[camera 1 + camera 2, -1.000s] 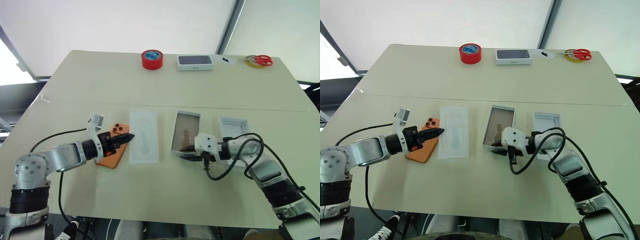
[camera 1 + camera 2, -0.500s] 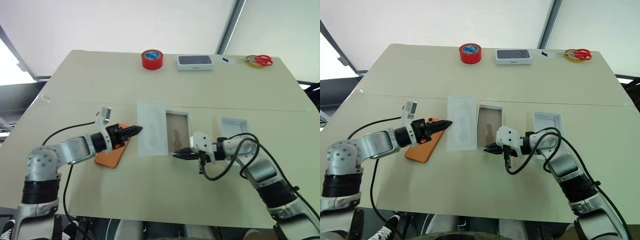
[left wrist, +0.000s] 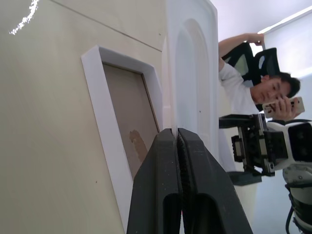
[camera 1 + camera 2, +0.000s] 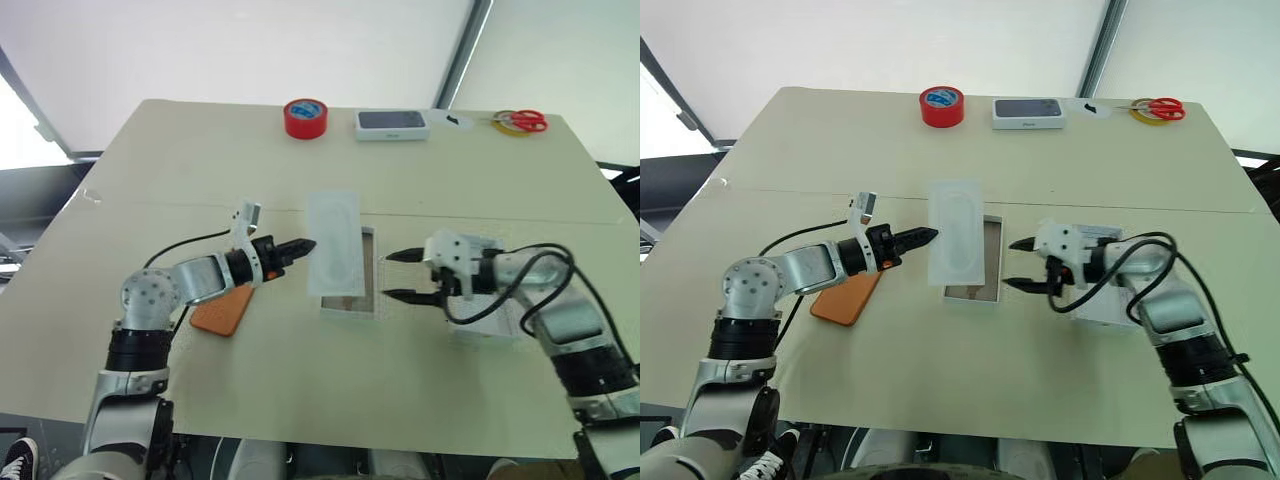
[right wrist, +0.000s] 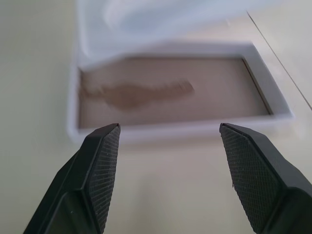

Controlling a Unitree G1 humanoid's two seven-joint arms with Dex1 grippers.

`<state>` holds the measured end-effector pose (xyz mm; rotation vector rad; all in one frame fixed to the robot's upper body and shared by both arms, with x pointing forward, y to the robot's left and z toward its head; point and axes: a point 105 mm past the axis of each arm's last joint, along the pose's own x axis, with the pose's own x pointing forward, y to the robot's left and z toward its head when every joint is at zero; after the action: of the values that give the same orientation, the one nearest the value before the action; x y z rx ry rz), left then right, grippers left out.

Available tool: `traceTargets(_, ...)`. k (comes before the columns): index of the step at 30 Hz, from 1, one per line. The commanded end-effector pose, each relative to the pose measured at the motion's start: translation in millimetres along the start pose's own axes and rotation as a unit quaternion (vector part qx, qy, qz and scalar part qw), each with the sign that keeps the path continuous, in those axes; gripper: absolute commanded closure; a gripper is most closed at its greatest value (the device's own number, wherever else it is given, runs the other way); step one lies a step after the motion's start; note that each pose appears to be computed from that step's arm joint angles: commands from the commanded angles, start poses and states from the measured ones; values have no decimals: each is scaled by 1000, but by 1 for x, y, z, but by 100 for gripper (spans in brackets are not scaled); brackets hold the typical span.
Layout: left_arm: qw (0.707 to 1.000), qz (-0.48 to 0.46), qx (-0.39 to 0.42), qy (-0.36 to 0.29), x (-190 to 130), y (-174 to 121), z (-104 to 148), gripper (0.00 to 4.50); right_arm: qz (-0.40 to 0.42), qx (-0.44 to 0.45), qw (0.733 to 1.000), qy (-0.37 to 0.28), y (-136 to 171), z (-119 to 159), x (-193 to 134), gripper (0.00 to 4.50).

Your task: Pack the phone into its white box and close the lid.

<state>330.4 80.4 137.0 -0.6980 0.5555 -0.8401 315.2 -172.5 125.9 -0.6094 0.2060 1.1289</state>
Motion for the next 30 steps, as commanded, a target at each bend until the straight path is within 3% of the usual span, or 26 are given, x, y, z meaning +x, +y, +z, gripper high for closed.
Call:
traceTargets(1,1000,-7,20,12,7,-4,-1,450,-33,-16,999,3,-13,-2,-12,113)
traceTargets(8,1000,-19,11,16,20,-5,-6,450,-45,-24,999,-3,-14,-3,-11,113)
traceTargets(9,999,-13,22,21,22,-4,-9,388,-48,-24,999,-4,-14,-3,-11,107)
traceTargets(14,999,-19,29,21,19,-8,-4,164,-73,-25,996,-38,-24,12,-9,107)
traceTargets(19,998,-38,48,14,10,-22,7,164,-104,-25,990,-89,-37,33,1,107)
traceTargets(22,996,-52,76,4,2,-33,11,156,-84,-6,988,-129,-30,49,17,193)
traceTargets(27,979,4,199,-31,-21,-22,17,156,-116,-54,986,-109,-27,52,53,447)
traceTargets(30,919,37,387,-65,-42,-17,22,156,-112,-104,986,-61,-25,41,68,447)
